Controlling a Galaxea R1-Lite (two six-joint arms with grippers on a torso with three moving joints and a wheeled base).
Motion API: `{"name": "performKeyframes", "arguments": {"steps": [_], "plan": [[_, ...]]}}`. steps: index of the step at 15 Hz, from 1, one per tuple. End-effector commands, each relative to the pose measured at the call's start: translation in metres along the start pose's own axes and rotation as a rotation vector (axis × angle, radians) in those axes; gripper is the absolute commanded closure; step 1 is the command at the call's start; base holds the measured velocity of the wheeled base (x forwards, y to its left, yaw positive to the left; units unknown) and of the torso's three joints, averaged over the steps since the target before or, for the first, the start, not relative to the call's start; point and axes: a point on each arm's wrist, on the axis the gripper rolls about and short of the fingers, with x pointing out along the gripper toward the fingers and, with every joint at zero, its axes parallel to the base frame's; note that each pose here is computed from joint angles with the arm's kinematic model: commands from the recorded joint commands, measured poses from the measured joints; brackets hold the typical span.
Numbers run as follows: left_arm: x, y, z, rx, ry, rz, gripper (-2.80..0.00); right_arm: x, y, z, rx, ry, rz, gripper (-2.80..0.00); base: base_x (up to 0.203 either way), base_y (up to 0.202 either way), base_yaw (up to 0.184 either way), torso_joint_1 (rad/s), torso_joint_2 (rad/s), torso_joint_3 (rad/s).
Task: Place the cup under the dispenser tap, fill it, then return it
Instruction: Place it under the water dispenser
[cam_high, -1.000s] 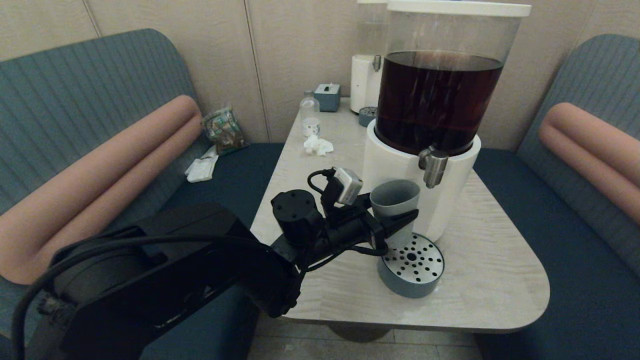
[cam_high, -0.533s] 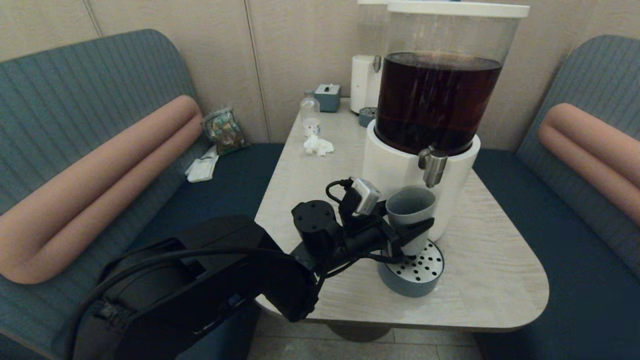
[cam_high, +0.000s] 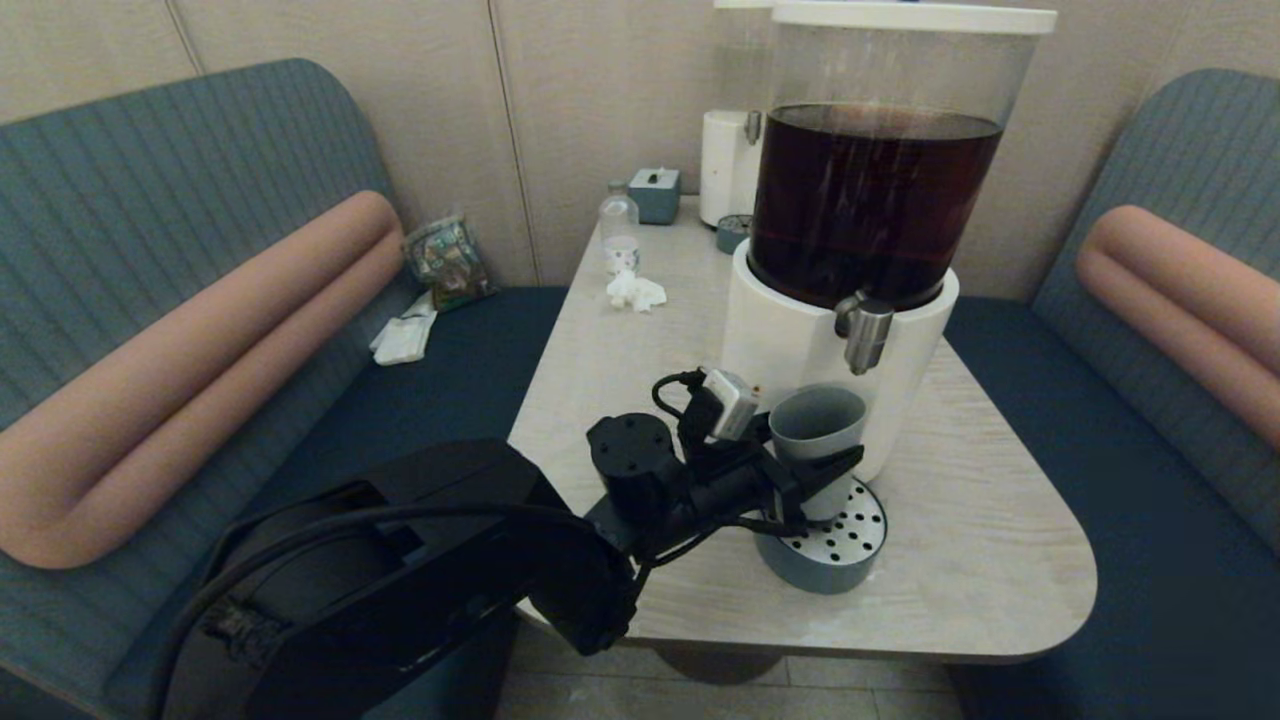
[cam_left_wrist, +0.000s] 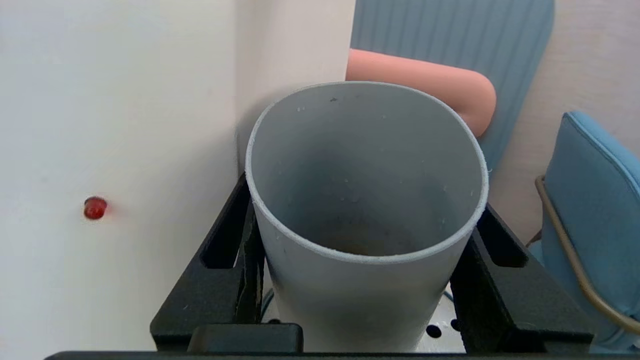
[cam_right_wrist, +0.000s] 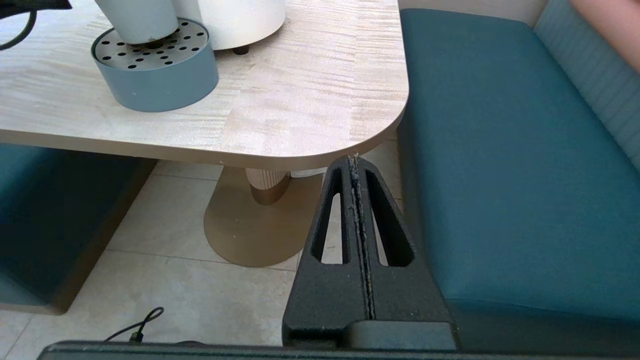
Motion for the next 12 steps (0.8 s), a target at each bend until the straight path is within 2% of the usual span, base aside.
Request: {"name": "performKeyframes", "arguments": {"steps": [1,9,10,12], "plan": [[-0.0037,-0.0018,0.0024,-0.002,0.002,-0.001,0.00,0.0001,0.0000,0.0000,0.000,0.001,0.000,0.00,0.000,0.000,0.000,0.000,0.00,0.000],[-0.0082,-0.0026,-0.0024,-0.015,0.024,0.006,0.00,0.0001,0.0000,0.0000,0.000,0.001,0.000,0.00,0.000,0.000,0.000,0.000,0.00,0.000],[-0.0083,-0.0033,-0.0035,-0.017,0.027,0.004,-2.80,0.0001,0.0000,0.0000,0.000,0.001,0.000,0.00,0.000,0.000,0.000,0.000,0.00,0.000],[-0.0080,-0.0032,-0.0032,-0.016,0.025,0.003,-2.80,0.0000,0.0000,0.0000,0.000,0.000,0.000,0.00,0.000,0.000,0.000,0.000,0.00,0.000]]}}
